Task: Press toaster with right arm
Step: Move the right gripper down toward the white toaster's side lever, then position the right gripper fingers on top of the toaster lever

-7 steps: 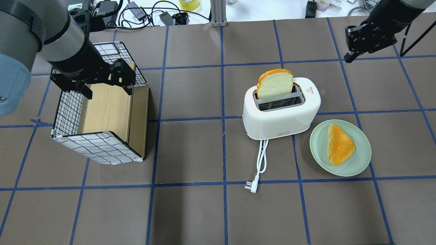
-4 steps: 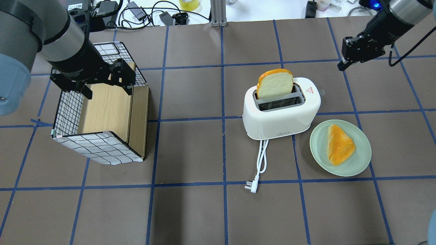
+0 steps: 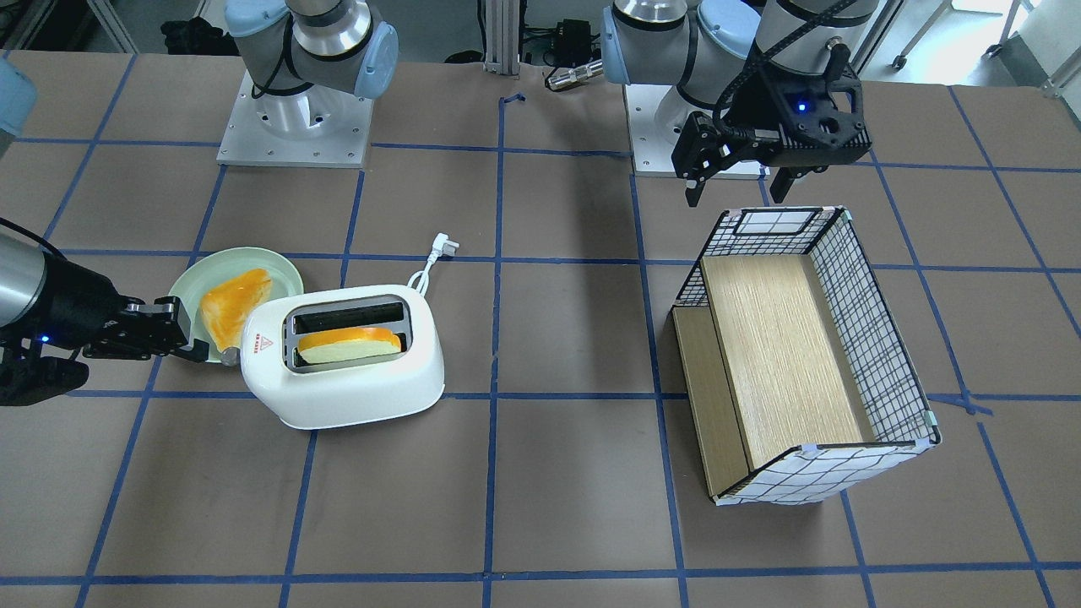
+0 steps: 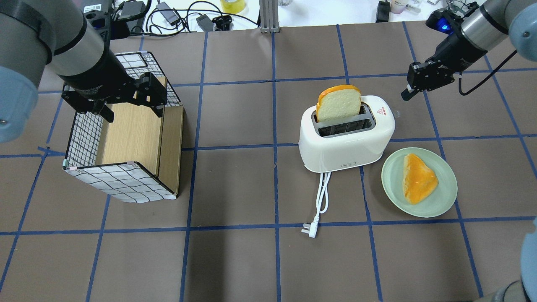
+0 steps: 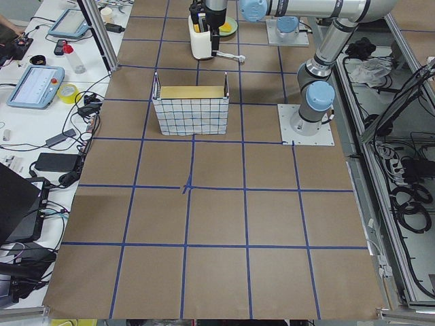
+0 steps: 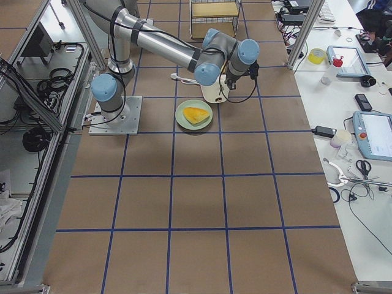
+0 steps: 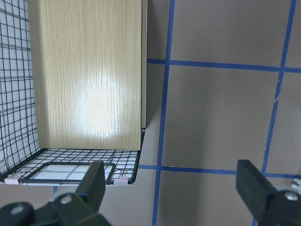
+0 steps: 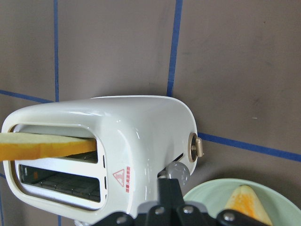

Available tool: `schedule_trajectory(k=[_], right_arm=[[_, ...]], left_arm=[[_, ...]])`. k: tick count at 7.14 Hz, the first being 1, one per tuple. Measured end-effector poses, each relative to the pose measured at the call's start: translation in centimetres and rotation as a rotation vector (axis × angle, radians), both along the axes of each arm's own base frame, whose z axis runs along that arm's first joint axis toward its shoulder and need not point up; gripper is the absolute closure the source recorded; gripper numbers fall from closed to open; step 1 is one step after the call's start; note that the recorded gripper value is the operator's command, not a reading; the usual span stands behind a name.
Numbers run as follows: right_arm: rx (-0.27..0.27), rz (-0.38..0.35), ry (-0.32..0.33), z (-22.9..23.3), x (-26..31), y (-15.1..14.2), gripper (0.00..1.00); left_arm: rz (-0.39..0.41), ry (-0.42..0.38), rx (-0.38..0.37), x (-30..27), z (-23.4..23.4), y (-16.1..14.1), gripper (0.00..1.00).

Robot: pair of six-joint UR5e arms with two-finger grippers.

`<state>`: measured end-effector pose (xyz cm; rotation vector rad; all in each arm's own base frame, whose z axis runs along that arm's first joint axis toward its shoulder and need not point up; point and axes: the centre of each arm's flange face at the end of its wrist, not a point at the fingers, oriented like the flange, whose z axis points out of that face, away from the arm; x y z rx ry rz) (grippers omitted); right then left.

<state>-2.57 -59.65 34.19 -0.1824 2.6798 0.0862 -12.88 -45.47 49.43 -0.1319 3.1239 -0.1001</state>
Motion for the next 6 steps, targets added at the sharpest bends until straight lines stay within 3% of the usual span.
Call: schedule_trajectory(k=[6], right_arm=[[0.000, 0.011, -0.035, -3.1, 0.4, 0.3, 1.00]], left_arm=[[0.000, 0.000, 0.000, 0.0, 0.0, 0.0, 0.00]])
